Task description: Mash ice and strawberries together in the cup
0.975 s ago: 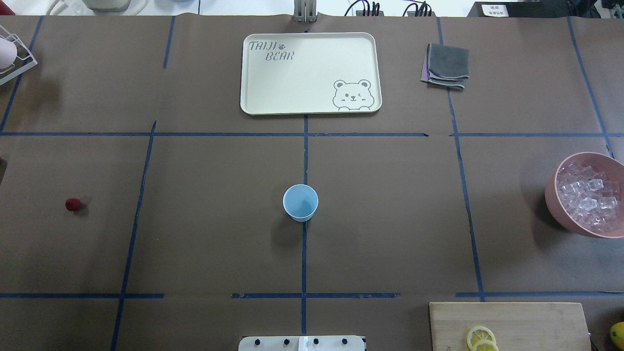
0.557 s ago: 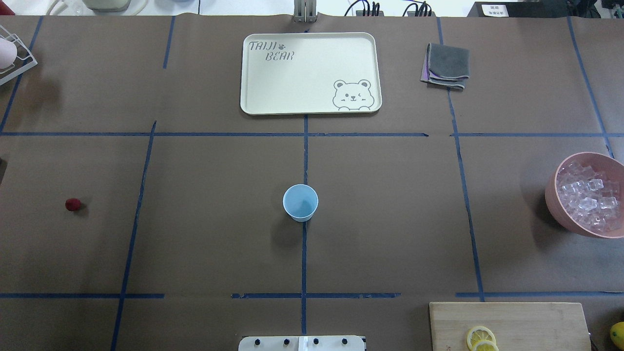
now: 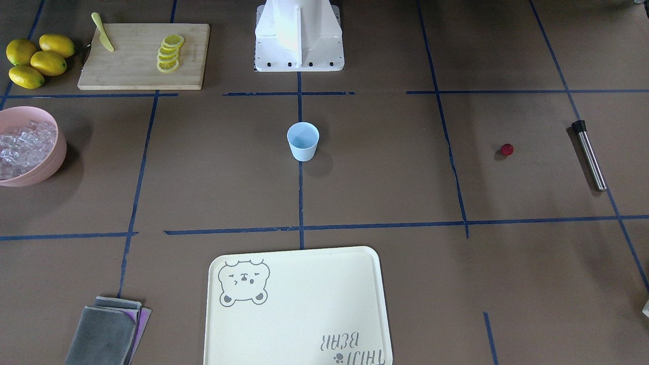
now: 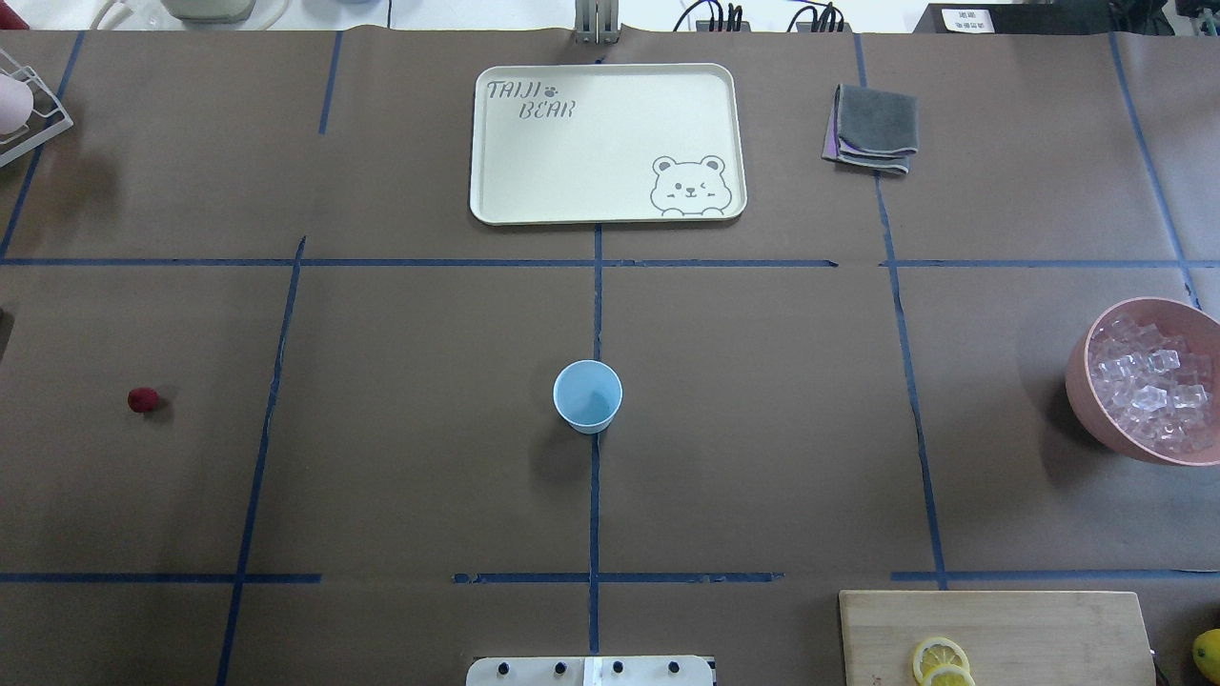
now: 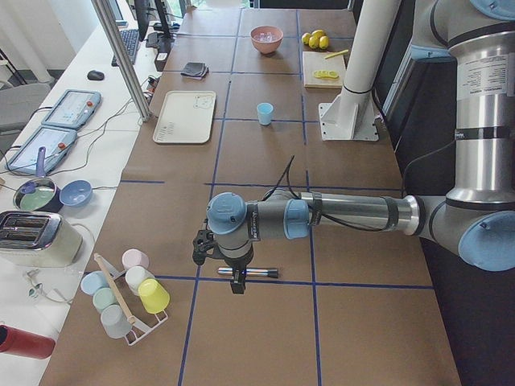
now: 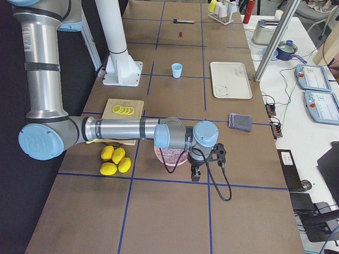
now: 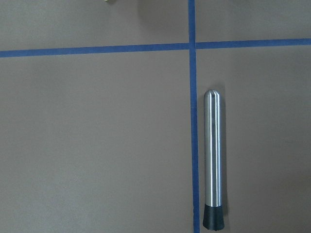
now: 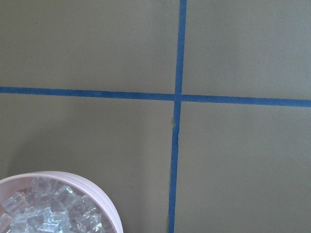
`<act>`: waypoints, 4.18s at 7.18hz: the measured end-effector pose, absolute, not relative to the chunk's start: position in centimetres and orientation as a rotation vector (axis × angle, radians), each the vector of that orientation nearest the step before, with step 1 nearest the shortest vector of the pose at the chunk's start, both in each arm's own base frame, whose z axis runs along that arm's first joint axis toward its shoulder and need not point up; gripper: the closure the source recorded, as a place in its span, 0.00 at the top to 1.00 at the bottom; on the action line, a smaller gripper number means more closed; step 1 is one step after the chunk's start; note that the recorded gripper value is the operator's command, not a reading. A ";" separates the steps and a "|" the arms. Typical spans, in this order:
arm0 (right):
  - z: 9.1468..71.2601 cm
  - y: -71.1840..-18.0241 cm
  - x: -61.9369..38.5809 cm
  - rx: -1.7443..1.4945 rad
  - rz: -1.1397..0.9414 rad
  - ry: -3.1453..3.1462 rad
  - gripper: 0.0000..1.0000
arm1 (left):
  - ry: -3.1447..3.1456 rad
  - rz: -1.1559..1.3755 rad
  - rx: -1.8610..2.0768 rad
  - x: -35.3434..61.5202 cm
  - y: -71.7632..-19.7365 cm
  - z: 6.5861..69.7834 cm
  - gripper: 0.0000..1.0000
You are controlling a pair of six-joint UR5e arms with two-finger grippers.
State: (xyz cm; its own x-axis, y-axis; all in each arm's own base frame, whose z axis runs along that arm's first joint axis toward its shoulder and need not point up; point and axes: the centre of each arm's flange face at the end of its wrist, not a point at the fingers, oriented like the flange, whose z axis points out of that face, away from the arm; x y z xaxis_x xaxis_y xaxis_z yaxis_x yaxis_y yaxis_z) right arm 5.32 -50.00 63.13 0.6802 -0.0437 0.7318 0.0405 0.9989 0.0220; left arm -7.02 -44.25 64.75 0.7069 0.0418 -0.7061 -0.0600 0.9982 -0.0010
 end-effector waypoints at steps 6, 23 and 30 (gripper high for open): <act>56.1 -44.1 -6.2 0.050 -0.116 -0.794 0.98 | 0.788 0.058 -0.024 -7.0 -43.1 64.9 1.00; 60.2 -44.5 -13.3 -0.044 -0.048 -0.770 0.00 | 0.825 0.059 -0.010 -6.7 -43.2 63.6 1.00; 37.2 -48.4 -22.3 0.021 0.170 -1.011 0.01 | 0.825 0.061 -0.003 -6.7 -43.2 63.3 1.00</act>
State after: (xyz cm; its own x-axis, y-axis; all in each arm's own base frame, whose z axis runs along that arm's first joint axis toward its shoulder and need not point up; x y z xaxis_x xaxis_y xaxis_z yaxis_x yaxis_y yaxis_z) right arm -22.30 -48.41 37.17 0.5186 0.1322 0.8447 -0.1515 0.9865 -0.0614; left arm -6.71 -43.24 63.28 0.6771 0.0526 -0.7341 -0.0552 0.9983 0.0206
